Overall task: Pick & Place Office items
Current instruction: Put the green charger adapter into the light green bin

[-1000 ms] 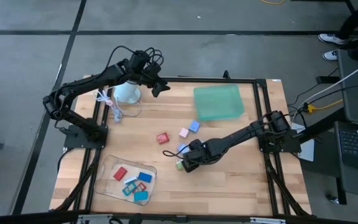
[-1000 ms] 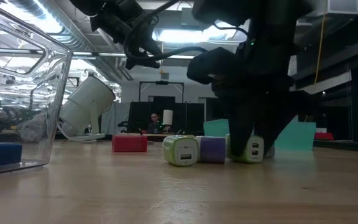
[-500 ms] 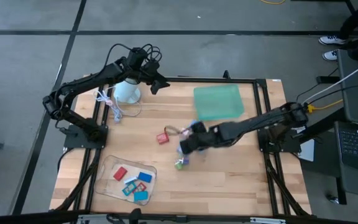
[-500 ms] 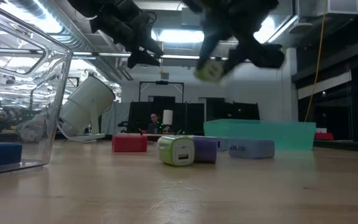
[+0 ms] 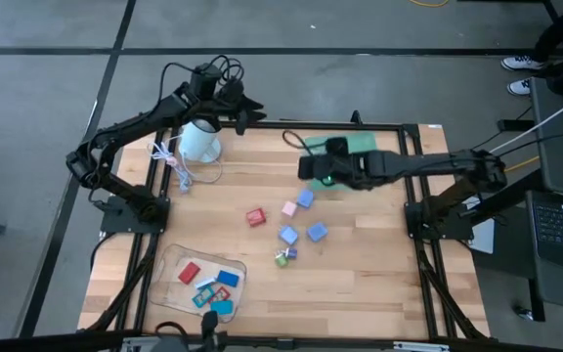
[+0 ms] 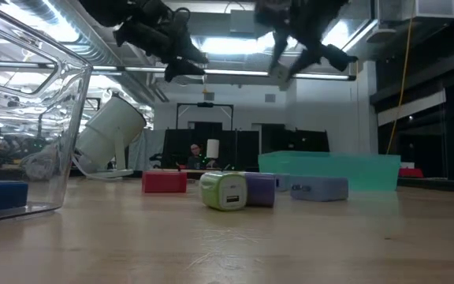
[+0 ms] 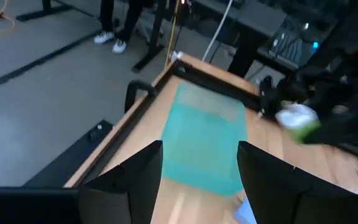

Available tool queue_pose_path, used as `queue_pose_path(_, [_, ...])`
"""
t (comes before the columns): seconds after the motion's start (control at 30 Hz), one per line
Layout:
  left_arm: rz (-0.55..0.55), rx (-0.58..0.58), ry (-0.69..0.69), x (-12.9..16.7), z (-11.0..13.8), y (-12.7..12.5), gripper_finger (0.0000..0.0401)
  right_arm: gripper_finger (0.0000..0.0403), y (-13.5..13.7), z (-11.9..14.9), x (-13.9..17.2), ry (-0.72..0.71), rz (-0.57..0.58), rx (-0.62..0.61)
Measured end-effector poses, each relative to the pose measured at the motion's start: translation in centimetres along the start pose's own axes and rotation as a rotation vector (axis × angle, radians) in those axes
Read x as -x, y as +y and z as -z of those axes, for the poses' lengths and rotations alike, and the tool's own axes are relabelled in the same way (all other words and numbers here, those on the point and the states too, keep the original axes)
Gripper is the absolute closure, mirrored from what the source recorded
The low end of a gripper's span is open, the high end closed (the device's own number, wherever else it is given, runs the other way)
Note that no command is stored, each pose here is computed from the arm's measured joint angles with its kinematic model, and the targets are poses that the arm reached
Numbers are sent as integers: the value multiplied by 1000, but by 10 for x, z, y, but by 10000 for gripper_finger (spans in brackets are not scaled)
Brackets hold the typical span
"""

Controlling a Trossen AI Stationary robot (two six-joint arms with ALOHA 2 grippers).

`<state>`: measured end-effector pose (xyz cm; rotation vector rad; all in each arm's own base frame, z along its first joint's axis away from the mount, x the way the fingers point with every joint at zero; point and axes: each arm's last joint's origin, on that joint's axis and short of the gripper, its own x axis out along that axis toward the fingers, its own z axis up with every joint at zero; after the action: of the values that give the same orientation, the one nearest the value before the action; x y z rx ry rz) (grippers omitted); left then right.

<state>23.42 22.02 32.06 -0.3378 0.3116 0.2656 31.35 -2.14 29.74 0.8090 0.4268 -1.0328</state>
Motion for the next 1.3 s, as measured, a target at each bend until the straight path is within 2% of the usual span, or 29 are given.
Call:
queue_pose_path(0.13, [10, 72, -37, -6, 17, 5, 199, 260, -19, -11, -16, 11, 163, 31])
queue_pose_path(0.23, [15, 134, -18, -12, 39, 8, 199, 260, -32, -22, -27, 15, 263, 60])
queue_pose_path(0.33, [21, 185, 12, -17, 61, 8, 199, 260, -43, -35, -38, 32, 298, 94])
queue_pose_path(0.43, [29, 227, 5, -19, 72, 7, 199, 260, -55, -42, -48, 70, 335, 135])
queue_pose_path(0.57, [39, 244, -46, -20, 72, 6, 199, 260, -75, -39, -67, 157, 345, 138])
queue_pose_path(0.73, [47, 249, -124, -21, 64, 2, 199, 260, -102, -21, -88, 211, 374, 136])
queue_pose_path(0.97, [44, 259, -124, -27, 64, -11, 199, 259, -118, -15, -101, 277, 329, 127])
queue_pose_path(1.03, [55, 244, -118, -30, 64, -16, 199, 230, -120, -16, -102, 285, 324, 122])
queue_pose_path(1.2, [71, 232, -105, -34, 66, -27, 199, 106, -123, -23, -106, 308, 279, 111])
queue_pose_path(1.3, [86, 227, -93, -37, 68, -34, 199, 72, -122, -25, -108, 302, 260, 113])
